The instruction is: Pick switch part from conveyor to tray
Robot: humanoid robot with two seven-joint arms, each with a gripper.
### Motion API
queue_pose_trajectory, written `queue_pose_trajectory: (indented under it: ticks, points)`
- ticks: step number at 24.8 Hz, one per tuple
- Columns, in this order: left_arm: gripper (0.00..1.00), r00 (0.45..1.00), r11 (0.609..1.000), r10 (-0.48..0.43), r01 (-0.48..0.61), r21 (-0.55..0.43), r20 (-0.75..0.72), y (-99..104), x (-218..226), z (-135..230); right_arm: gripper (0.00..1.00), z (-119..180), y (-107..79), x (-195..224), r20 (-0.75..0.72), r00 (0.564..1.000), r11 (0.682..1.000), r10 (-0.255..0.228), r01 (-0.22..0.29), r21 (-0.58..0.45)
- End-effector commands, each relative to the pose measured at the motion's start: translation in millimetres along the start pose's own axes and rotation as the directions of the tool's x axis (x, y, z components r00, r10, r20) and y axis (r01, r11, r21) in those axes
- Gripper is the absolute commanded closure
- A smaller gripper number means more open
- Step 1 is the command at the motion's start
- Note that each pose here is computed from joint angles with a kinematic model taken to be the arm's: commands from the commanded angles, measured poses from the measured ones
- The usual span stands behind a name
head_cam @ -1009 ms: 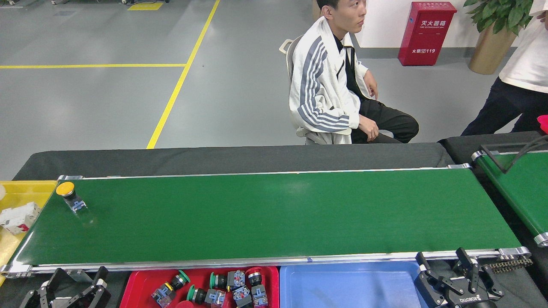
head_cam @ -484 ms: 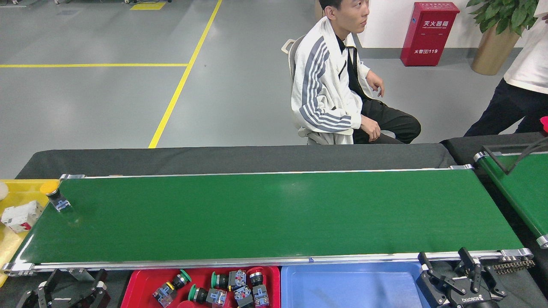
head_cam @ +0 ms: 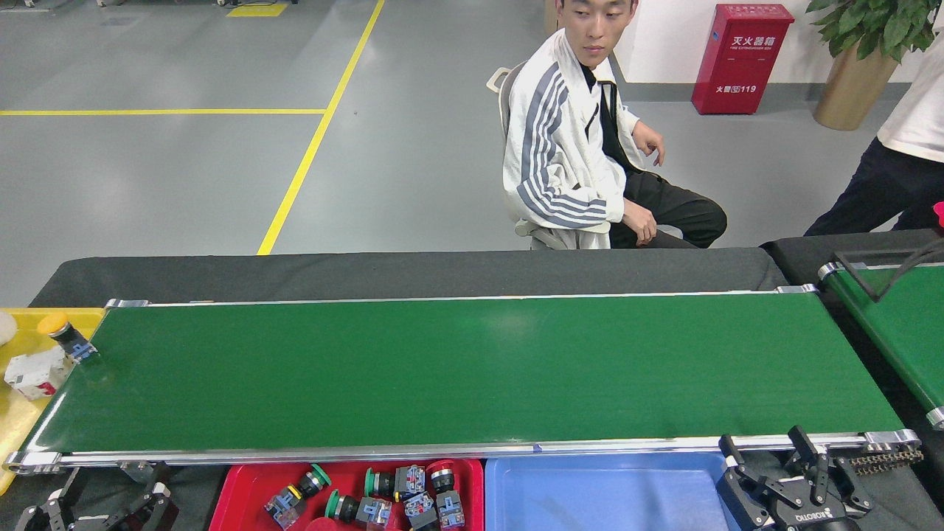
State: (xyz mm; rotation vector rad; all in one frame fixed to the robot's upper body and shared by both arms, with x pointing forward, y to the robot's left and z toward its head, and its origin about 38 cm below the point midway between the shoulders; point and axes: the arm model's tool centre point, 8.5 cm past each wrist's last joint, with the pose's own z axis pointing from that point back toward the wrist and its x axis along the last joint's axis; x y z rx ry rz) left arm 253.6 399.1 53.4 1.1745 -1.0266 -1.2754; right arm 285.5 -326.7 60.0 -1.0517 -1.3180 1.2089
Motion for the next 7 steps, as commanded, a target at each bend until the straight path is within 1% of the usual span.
queue_pose_trajectory:
  ticks: [1,4,7]
  points:
    - [0.0,1.0,1.0,-0.009,0.009,0.024,0.011,6.9,0.7,-1.3,0.0,2.4,-3.4,-1.2,-0.005,1.0,1.0,0.001,-0.001,-0.009]
    - [0.0,1.0,1.0,-0.012,0.012,0.029,0.013,8.8,0.5,-2.9,0.0,9.5,0.0,-4.4,-0.018,1.0,1.0,0.001,-0.001,0.004]
    - [0.0,1.0,1.0,-0.008,0.007,0.03,0.012,8.5,1.7,-3.2,0.0,13.7,-4.6,-6.0,-0.023,1.0,1.0,0.007,-0.007,-0.006]
